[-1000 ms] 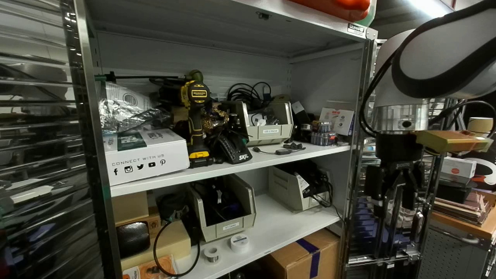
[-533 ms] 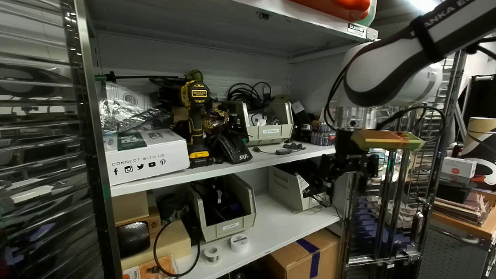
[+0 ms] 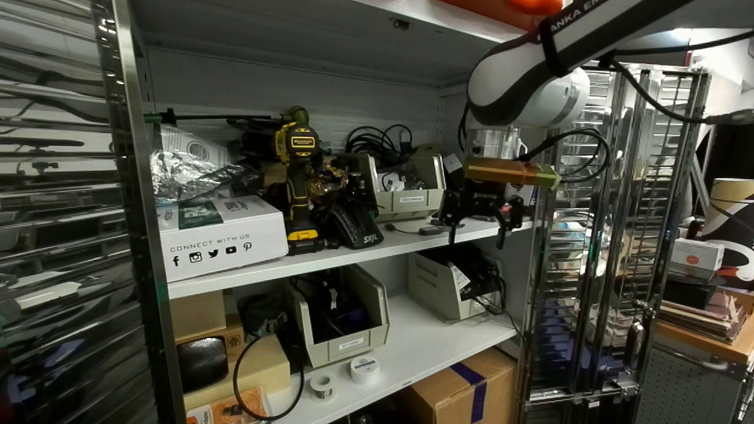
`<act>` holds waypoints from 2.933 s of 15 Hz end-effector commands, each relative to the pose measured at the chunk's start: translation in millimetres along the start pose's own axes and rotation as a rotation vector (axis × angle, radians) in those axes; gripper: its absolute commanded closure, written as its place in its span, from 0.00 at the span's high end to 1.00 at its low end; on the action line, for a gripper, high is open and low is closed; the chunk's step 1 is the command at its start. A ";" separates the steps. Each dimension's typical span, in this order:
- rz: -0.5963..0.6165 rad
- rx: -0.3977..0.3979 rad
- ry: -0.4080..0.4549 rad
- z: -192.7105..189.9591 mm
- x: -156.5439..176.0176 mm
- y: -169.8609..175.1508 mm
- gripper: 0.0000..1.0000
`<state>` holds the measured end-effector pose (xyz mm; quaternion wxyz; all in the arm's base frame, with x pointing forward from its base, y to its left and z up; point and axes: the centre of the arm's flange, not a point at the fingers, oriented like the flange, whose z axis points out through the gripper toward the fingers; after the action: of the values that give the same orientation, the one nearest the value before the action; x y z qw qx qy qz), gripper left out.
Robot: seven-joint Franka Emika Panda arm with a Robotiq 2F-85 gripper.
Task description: Put the grey cable inside the tool box
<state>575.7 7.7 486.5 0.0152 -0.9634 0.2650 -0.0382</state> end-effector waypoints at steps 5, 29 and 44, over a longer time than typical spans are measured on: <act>0.198 0.041 0.072 -11.7 52.2 -34.1 1.00; 0.389 -0.039 0.092 2.5 108.9 -84.0 0.74; 0.269 -0.115 0.131 -5.8 61.1 -46.2 0.22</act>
<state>689.3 22.9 496.0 -0.0404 -0.9064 0.4149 -0.0683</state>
